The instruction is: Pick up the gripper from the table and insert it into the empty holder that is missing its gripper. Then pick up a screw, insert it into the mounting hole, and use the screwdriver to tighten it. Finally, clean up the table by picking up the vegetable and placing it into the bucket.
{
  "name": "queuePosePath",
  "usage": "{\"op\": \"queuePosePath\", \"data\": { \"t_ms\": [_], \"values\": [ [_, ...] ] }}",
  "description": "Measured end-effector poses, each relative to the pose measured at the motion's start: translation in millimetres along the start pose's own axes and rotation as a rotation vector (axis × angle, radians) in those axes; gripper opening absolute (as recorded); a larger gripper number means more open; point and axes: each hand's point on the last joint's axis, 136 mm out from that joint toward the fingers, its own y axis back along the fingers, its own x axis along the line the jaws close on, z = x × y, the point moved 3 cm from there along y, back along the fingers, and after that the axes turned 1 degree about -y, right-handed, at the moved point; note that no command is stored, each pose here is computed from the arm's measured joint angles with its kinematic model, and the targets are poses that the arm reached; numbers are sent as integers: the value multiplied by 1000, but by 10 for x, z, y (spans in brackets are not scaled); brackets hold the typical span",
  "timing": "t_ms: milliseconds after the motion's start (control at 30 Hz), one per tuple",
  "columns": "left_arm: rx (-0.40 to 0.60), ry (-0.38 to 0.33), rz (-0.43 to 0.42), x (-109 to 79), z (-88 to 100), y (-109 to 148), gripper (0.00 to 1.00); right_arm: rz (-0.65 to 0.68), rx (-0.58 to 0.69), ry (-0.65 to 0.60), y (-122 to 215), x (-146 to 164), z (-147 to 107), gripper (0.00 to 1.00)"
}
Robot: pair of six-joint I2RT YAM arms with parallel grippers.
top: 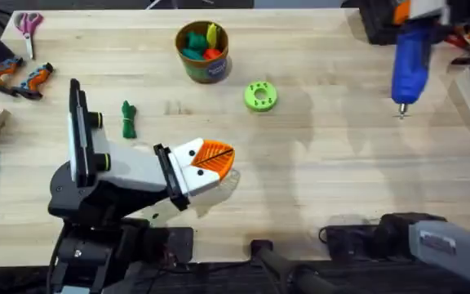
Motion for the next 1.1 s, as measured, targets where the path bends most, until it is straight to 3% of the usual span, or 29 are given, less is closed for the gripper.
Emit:
{"op": "queuePosePath", "data": {
  "t_ms": [167, 267, 400, 433, 500, 833, 967, 1100],
  "values": [
    [0, 0, 0, 0, 0, 0, 5, -2, -246, -60, 277, 34, -38, 28],
    [0, 0, 0, 0, 0, 0, 5, 38, -316, -76, 266, 99, -80, 28],
    [0, 0, 0, 0, 0, 0, 5, 119, -293, -94, 61, 236, -178, 28],
    [0, 0, 0, 0, 0, 0, 5, 221, -262, -96, -95, 375, -196, 28],
    [0, 0, 0, 0, 0, 0, 5, 304, -270, -87, -137, 483, -142, 28],
    [0, 0, 0, 0, 1, 0, 5, 690, -415, 109, 189, 1094, 91, 28],
    [0, 0, 0, 0, 0, 0, 5, 802, -332, 143, 235, 1346, -95, 28],
    [0, 0, 0, 0, 0, 0, 5, 822, -265, 157, 207, 1439, -243, 28]
  ]
}}
